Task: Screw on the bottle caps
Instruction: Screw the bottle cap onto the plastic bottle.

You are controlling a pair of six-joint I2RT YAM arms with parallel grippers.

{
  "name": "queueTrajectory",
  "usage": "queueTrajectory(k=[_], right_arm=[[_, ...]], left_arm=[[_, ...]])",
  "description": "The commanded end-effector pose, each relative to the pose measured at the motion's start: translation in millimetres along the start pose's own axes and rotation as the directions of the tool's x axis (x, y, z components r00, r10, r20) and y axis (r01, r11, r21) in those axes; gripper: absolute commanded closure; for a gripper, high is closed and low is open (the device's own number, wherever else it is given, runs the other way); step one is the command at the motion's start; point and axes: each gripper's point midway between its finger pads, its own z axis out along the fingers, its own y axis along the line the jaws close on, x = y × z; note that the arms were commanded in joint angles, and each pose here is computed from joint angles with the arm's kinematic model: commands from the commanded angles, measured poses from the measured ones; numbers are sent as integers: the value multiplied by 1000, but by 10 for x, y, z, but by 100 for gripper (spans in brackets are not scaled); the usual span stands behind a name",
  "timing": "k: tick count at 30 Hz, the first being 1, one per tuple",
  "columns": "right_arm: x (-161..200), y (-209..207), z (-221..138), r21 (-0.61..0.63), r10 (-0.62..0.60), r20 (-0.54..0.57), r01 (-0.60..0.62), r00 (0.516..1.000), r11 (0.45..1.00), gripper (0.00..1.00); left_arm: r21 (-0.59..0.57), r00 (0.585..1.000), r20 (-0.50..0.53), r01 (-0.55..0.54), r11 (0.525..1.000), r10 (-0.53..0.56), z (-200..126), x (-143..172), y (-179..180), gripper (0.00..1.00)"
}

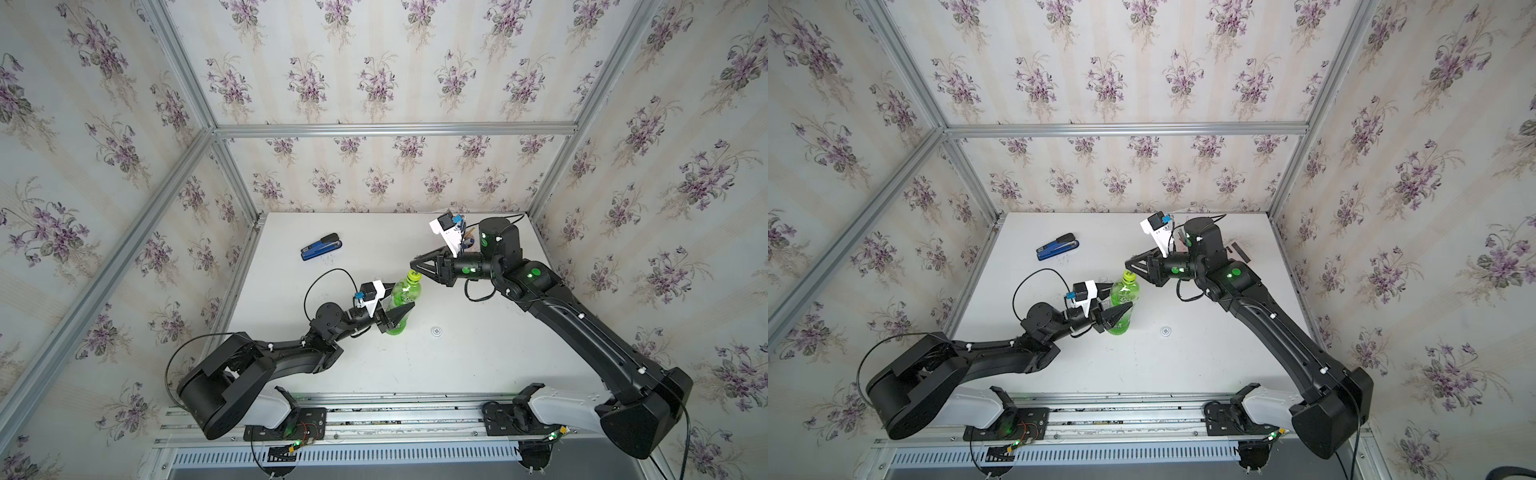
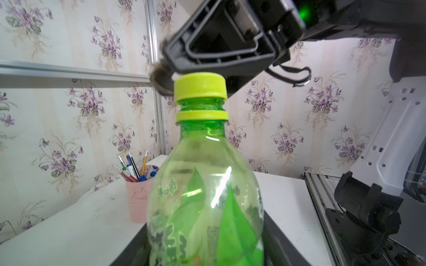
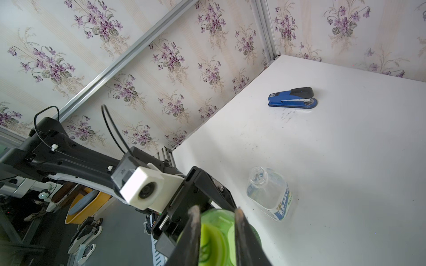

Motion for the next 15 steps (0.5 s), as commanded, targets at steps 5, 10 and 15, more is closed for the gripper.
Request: queueTrajectory(k=[5,10,15], right_arm=[[79,-9,11,-8,11,-26,-11,1000,1000,77],[63,44,-10,-25,2,-23,-3,1000,1000,79],[90,40,-17,-20,4,-32,-5,999,1000,80]], left_arm=[[5,999,49,-25,1000,25,2,-138,-11,39],[-14,999,47,-16,1000,16,12,-119,28,39],[-45,999,38,-2,999,3,21,-95,88,39]])
